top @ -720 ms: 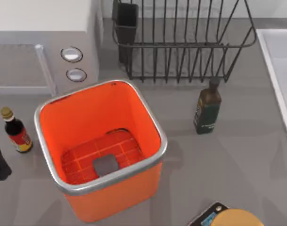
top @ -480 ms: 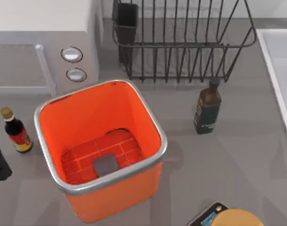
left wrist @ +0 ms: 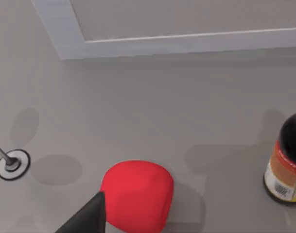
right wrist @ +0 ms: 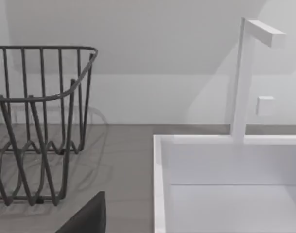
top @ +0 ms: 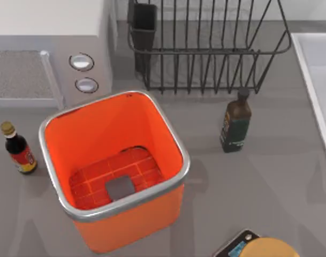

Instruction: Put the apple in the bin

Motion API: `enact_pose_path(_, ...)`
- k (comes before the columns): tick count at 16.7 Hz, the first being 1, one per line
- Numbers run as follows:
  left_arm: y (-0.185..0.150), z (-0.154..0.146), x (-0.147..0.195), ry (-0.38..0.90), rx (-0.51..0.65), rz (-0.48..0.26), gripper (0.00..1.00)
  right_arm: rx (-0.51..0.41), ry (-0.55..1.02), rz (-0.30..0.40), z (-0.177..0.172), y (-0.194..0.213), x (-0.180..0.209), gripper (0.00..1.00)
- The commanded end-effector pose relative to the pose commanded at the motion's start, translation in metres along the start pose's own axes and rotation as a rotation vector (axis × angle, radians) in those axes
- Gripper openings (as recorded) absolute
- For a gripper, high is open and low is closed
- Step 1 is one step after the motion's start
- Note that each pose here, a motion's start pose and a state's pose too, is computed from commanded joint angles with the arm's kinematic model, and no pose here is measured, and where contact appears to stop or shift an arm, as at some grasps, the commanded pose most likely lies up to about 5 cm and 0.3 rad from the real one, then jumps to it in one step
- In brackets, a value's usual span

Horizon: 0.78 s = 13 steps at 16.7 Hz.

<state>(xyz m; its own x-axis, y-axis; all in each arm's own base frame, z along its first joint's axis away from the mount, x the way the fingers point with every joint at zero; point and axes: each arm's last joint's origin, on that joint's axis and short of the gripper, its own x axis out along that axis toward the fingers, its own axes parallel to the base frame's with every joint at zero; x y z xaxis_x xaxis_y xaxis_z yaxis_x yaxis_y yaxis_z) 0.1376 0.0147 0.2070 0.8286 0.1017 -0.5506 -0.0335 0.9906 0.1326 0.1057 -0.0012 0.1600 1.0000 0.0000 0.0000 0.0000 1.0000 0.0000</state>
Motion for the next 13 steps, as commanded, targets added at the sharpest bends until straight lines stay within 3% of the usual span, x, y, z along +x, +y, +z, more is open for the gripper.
enact_pose_path(3, 0.014, 0.03, 0.028, 0.3, 0.047, -0.007, 1.0, 0.0, 0.0, 0.0, 0.0, 0.0, 0.0, 1.0)
enact_pose_path(7, 0.034, 0.061, 0.09, 0.638, 0.112, -0.09, 1.0, 0.0, 0.0, 0.0, 0.0, 0.0, 0.0, 1.0)
enact_pose_path(13, 0.059, 0.071, 0.164, 0.924, 0.148, -0.204, 1.0, 0.0, 0.0, 0.0, 0.0, 0.0, 0.0, 1.0)
